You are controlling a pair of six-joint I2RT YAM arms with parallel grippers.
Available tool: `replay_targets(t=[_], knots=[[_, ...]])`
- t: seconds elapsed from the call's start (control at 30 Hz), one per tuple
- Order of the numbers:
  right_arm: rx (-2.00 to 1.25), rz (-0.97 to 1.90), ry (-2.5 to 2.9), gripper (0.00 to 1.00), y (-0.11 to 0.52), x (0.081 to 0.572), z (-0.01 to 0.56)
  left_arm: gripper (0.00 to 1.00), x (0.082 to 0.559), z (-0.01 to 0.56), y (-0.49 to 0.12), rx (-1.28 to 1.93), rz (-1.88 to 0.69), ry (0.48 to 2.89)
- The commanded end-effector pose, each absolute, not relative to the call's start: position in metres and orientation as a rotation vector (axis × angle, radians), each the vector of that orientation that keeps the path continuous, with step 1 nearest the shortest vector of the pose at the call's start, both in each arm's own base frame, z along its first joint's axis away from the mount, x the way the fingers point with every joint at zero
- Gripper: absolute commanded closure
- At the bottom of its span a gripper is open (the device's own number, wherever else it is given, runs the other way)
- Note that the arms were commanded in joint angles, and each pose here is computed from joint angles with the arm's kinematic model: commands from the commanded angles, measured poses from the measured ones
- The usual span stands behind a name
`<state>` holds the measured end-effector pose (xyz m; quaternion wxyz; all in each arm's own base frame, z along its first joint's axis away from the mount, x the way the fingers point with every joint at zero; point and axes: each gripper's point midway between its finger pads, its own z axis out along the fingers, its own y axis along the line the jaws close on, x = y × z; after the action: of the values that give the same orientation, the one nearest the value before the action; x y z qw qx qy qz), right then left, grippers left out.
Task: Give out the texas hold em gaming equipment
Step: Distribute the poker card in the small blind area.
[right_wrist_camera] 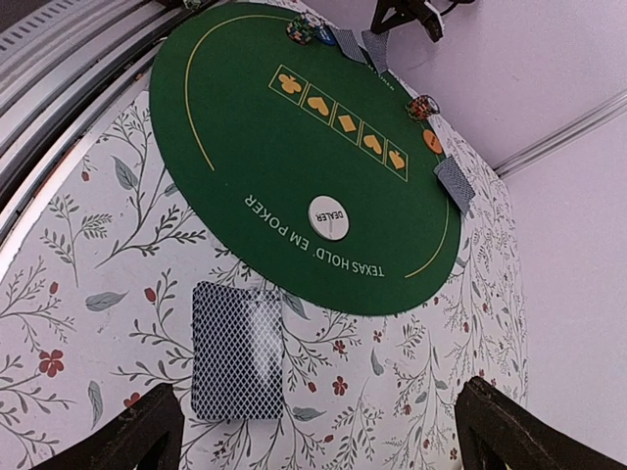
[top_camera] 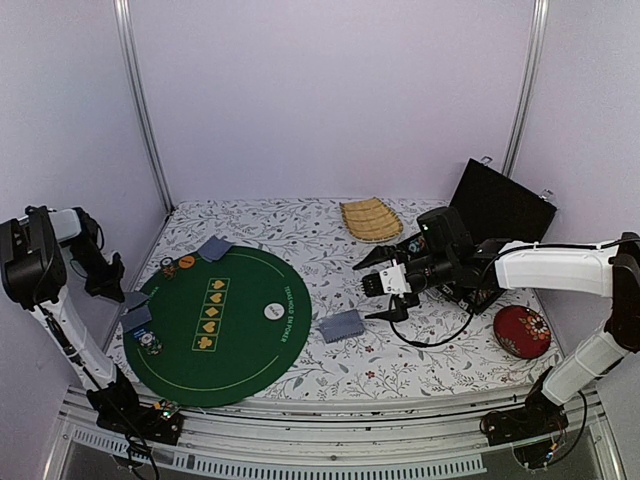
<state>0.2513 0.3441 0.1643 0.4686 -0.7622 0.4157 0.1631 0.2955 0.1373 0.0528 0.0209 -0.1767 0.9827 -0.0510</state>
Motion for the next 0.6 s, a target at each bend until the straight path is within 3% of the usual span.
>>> replay_targets(t=[0.0, 0.17, 0.57], knots=[[-1.874, 0.423, 1.011, 0.01, 0.348, 0.251, 0.169, 1.00, 0.289, 0.045, 0.143, -0.511, -0.137, 3.071], [-1.874, 0.425, 1.011, 0.01, 0.348, 0.251, 0.169, 1.00, 0.262, 0.027, 0.153, -0.443, 0.067, 3.220], [-1.874, 0.428, 1.004, 0.01, 0.348, 0.249, 0.170, 1.00, 0.261, 0.023, 0.147, -0.402, 0.084, 3.238]])
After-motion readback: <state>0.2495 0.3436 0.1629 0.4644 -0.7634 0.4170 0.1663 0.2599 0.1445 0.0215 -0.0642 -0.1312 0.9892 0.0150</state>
